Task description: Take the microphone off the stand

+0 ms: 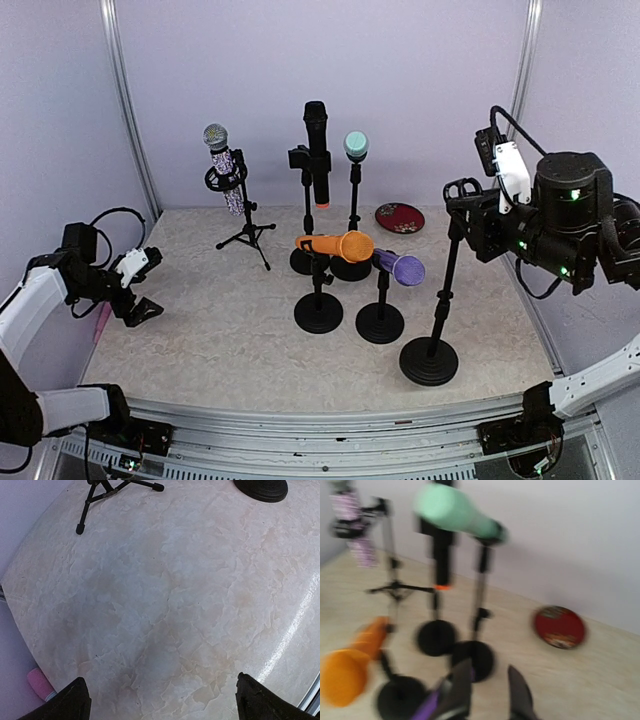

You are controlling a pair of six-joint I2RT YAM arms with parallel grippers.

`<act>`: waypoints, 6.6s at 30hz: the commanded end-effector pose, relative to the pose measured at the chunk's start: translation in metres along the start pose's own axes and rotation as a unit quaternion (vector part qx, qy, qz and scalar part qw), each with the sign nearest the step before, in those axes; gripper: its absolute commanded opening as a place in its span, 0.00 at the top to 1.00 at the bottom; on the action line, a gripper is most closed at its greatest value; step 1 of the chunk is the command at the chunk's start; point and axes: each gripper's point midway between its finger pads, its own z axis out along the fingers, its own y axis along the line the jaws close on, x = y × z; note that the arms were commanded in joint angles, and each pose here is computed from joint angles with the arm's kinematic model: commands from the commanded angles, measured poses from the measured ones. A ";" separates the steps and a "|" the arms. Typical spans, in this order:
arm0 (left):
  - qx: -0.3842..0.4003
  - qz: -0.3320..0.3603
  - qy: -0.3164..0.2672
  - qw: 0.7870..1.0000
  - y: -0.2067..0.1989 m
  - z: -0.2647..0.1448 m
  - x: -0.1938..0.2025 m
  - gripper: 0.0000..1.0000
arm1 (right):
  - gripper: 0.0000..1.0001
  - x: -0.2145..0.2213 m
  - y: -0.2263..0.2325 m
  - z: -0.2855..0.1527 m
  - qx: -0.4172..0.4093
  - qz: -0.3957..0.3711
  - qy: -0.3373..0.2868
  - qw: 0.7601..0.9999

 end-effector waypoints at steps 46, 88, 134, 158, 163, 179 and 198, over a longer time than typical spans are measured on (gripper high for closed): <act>-0.006 0.014 -0.018 1.000 -0.004 -0.005 -0.019 0.01 | 0.04 0.026 -0.251 0.255 0.251 -0.014 -0.086 0.964; 0.005 0.036 -0.020 0.999 -0.020 -0.007 -0.020 0.01 | 0.34 -0.013 -0.262 0.233 0.203 0.064 -0.035 0.976; 0.098 0.010 -0.122 0.988 -0.056 0.002 -0.113 0.01 | 0.11 0.123 0.040 0.062 0.025 -0.011 0.126 0.992; 0.167 0.050 -0.100 0.980 -0.109 0.023 -0.134 0.01 | 1.00 0.119 0.092 0.033 -0.172 0.025 0.137 0.975; 0.161 0.035 -0.089 0.982 -0.100 0.022 -0.124 0.01 | 1.00 0.117 0.117 0.013 -0.231 0.009 0.127 0.965; 0.143 0.016 -0.083 0.986 -0.086 0.012 -0.105 0.01 | 1.00 0.076 0.237 0.026 -0.290 -0.032 0.003 0.957; 0.103 -0.010 -0.119 0.987 -0.060 -0.019 -0.109 0.01 | 1.00 0.012 0.298 0.127 -0.196 -0.018 -0.128 0.972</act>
